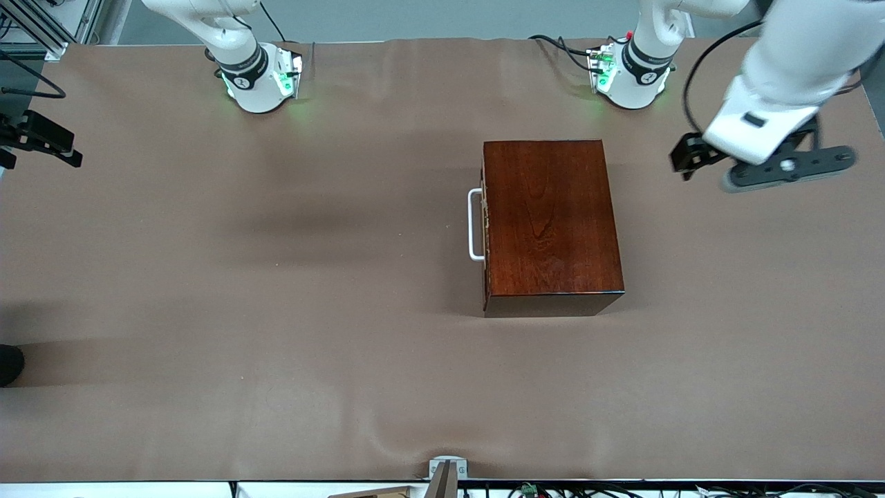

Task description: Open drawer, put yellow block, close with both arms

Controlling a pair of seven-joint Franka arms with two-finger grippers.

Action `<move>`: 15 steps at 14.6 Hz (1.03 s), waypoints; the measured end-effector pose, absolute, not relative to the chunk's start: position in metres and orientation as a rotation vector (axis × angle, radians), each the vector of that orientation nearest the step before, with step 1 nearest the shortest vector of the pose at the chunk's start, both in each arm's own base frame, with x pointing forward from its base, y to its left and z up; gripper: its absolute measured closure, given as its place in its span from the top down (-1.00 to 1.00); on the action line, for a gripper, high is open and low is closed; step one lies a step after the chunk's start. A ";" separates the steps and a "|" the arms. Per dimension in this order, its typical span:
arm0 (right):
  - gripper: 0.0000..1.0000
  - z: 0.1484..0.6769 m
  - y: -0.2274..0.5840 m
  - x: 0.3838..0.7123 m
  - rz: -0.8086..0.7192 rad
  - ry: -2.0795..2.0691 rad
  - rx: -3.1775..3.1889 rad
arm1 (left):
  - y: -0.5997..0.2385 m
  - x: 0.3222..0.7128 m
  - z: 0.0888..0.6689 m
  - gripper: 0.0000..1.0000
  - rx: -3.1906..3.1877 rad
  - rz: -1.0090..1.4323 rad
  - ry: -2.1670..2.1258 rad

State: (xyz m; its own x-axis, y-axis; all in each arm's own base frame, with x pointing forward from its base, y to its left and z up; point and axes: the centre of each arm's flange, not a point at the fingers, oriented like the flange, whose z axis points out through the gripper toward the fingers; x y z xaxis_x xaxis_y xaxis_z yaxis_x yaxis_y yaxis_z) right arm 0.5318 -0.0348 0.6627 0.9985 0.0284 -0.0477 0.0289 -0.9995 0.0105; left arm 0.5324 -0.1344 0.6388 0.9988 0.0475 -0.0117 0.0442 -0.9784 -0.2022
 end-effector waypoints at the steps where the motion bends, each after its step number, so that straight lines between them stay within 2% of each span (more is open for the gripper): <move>1: 1.00 0.663 -0.035 0.532 -0.075 0.044 3.129 | -0.119 0.531 0.645 1.00 -2.943 0.021 -0.022; 5: 1.00 0.662 -0.037 0.531 -0.083 0.038 3.130 | -0.079 0.530 0.658 1.00 -2.965 0.019 0.067; 15: 1.00 0.663 -0.026 0.531 -0.081 0.069 3.128 | -0.067 0.531 0.640 1.00 -3.117 -0.012 0.049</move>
State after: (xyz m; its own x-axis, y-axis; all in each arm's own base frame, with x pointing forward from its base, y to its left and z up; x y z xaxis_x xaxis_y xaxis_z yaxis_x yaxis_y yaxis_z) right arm 0.5313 -0.0264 0.6629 0.9977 0.0436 -0.0522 0.0442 -0.9990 0.0103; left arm 0.5311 -0.0669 0.6396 0.9995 -0.0314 0.0073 -0.0312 -0.9992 -0.0247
